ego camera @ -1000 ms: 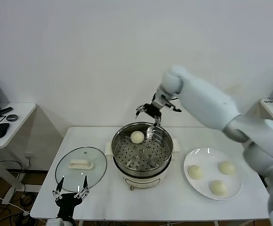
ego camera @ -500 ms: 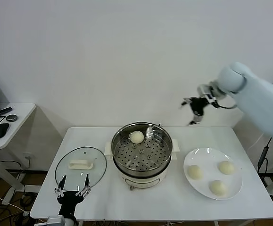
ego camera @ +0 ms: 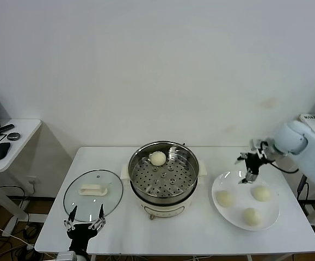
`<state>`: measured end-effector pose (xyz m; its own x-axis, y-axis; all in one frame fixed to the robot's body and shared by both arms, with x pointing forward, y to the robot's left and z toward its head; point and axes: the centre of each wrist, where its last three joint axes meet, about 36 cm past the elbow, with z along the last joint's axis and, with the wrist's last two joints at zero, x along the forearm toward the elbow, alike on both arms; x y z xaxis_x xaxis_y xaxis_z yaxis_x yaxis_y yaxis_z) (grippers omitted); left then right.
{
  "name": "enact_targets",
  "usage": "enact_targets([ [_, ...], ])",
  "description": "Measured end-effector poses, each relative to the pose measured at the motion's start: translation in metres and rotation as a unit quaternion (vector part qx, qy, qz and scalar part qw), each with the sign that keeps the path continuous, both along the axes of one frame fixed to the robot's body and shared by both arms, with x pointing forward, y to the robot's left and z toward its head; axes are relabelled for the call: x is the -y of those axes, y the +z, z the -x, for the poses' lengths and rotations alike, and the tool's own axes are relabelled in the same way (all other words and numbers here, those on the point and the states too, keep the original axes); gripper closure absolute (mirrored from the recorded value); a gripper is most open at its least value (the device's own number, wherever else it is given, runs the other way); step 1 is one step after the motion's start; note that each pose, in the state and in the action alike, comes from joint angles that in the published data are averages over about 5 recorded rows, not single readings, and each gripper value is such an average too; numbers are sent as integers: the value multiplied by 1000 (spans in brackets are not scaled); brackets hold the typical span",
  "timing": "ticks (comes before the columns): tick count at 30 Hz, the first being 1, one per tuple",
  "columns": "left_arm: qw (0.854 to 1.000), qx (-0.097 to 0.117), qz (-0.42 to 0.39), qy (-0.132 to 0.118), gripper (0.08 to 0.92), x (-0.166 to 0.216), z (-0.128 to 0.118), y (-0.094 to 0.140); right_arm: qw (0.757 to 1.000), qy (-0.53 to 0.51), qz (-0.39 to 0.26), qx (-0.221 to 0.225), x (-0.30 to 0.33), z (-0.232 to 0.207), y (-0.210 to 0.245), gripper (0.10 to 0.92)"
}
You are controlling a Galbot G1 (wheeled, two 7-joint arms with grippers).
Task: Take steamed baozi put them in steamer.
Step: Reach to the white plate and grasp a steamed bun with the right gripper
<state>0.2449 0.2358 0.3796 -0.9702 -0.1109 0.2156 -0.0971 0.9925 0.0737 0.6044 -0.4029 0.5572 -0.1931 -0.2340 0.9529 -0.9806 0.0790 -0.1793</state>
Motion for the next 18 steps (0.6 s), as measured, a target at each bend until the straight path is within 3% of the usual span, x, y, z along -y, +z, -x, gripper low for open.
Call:
enact_targets([
  [18,1000,-4,-1,0,177,1,4,-1,999,20,19,-44,-32,14,-64,200],
])
